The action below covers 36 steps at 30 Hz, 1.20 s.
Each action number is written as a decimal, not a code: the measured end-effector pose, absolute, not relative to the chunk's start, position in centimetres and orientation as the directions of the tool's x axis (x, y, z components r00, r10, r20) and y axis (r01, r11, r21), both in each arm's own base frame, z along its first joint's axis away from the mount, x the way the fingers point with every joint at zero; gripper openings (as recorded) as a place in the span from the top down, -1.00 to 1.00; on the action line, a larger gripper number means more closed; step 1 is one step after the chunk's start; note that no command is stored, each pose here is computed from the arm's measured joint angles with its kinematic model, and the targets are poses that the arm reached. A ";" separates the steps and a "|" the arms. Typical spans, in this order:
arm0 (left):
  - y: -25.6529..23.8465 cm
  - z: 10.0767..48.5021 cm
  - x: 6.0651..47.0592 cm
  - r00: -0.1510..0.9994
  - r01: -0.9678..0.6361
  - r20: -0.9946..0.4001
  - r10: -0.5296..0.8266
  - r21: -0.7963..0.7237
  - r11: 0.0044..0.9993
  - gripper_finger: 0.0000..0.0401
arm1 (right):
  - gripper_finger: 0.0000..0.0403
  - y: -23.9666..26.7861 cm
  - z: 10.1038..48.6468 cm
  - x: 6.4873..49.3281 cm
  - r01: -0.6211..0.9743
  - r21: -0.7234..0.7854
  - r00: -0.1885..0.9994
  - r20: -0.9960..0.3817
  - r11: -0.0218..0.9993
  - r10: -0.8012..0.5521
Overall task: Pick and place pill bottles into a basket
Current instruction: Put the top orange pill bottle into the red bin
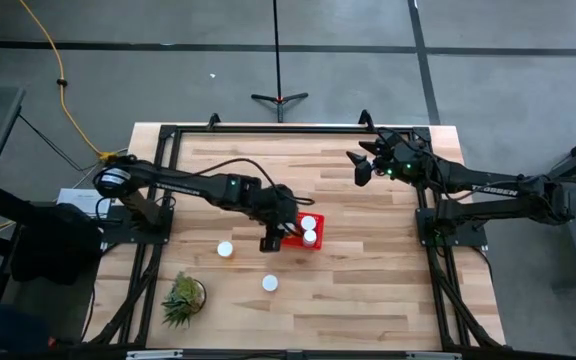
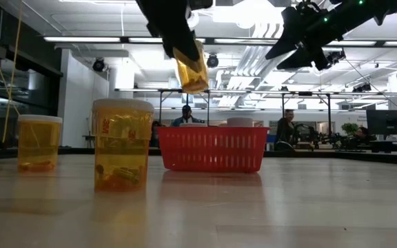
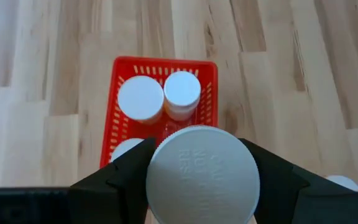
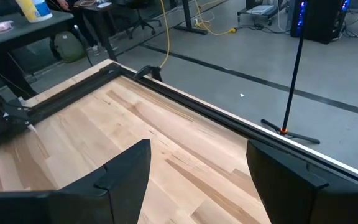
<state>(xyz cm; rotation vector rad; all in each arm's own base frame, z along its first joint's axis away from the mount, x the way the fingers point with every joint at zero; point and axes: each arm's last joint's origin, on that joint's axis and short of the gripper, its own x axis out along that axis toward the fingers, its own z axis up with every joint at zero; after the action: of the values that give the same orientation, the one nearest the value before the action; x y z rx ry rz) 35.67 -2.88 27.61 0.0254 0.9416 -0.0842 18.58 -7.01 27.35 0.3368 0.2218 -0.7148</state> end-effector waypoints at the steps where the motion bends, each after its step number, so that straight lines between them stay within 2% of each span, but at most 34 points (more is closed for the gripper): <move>1: -2.9 27.3 35.9 0.581 0.085 -0.811 -0.065 -0.018 0.996 -0.22 | -0.27 -7.0 27.3 18.6 0.673 0.224 0.734 -0.314 0.705 -0.602; 6: -3.0 26.2 36.4 0.552 0.094 -0.830 -0.081 -0.034 0.995 -0.18 | -0.27 -7.0 27.2 18.5 0.679 0.215 0.728 -0.322 0.702 -0.606; 13: -3.1 25.5 36.6 0.532 0.099 -0.842 -0.090 -0.044 0.994 -0.28 | -0.27 -7.0 27.2 18.5 0.682 0.211 0.725 -0.326 0.700 -0.607; 20: -3.0 25.0 36.9 0.521 0.105 -0.849 -0.084 -0.033 0.994 -0.18 | -0.27 -7.0 27.2 18.5 0.681 0.210 0.725 -0.327 0.702 -0.606; 28: -3.0 24.2 36.8 0.472 0.120 -0.879 -0.071 -0.016 0.993 -0.28 | -0.27 -7.0 27.2 18.5 0.681 0.210 0.725 -0.327 0.701 -0.606; 36: -3.0 23.3 37.2 0.450 0.138 -0.890 -0.069 -0.006 0.990 -0.19 | -0.27 -7.0 27.2 18.5 0.681 0.212 0.725 -0.327 0.701 -0.606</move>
<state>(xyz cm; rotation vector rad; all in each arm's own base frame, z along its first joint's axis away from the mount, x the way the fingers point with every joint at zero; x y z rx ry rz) 37.19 -3.05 23.27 0.0703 1.0969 -0.1279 18.51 -7.01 27.18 0.3311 0.2408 -0.7245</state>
